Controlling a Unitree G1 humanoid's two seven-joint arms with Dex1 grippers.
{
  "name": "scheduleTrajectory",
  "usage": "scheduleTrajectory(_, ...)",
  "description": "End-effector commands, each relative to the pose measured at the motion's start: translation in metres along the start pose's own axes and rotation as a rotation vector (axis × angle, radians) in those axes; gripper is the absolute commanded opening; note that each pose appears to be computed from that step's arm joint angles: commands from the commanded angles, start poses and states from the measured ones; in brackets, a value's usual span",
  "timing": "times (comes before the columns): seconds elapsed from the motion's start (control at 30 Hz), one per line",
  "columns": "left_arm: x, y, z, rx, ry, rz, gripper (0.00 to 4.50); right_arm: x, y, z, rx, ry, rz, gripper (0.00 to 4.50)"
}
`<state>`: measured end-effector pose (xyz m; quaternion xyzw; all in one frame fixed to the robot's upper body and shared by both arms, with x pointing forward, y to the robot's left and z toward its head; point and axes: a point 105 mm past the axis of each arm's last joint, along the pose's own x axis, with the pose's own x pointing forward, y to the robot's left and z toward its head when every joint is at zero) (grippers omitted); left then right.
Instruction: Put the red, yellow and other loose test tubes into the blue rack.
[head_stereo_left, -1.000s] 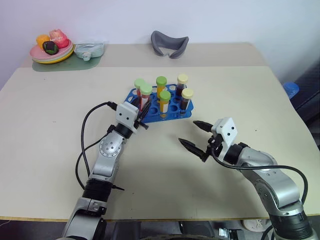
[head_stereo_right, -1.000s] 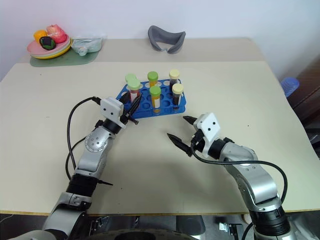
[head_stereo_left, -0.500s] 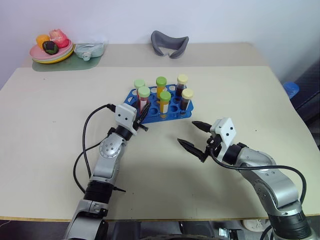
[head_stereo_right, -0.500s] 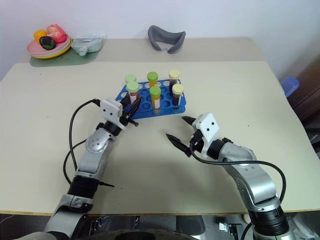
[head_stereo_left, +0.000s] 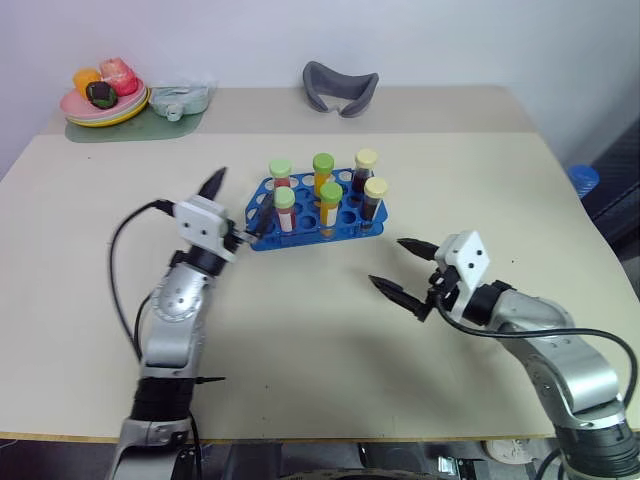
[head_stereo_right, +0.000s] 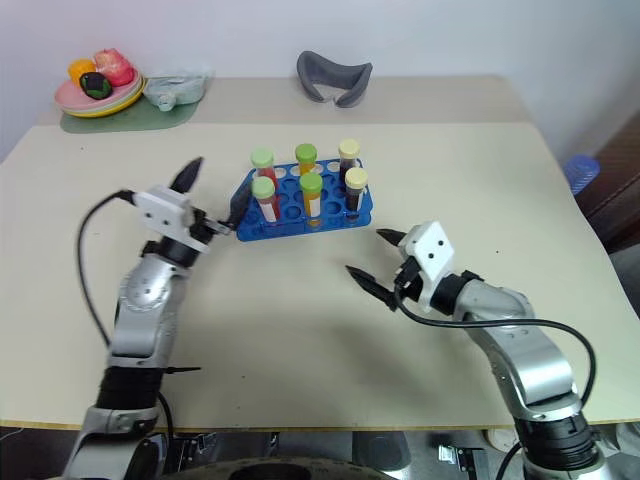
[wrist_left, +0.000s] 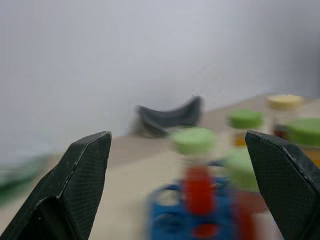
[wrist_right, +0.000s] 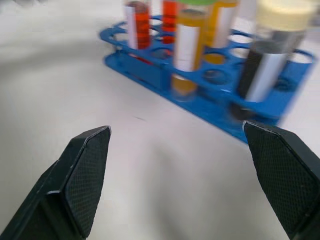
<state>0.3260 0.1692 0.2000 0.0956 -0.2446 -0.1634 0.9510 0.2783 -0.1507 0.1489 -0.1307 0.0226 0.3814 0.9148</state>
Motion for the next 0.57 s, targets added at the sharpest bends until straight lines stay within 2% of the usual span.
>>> scheduleTrajectory(0.03,-0.021,0.013,0.014,-0.01,0.055,-0.107,4.33,-0.024,-0.028,0.006,-0.045,0.006,-0.062,4.35)
scheduleTrajectory(0.13,-0.053,0.02,0.008,-0.037,0.193,-0.205,4.33,-0.044,-0.045,-0.003,-0.044,0.063,-0.093,4.35)
scheduleTrajectory(0.3,-0.1,0.05,-0.01,-0.035,0.373,-0.169,4.33,-0.064,-0.061,-0.014,-0.048,0.111,-0.123,4.35)
scheduleTrajectory(0.43,-0.12,0.053,-0.019,-0.036,0.445,-0.174,4.33,-0.069,-0.066,-0.018,-0.047,0.122,-0.13,4.35)
scheduleTrajectory(0.57,-0.127,0.052,-0.023,-0.04,0.452,-0.165,4.33,-0.067,-0.069,-0.016,-0.054,0.12,-0.128,4.35)
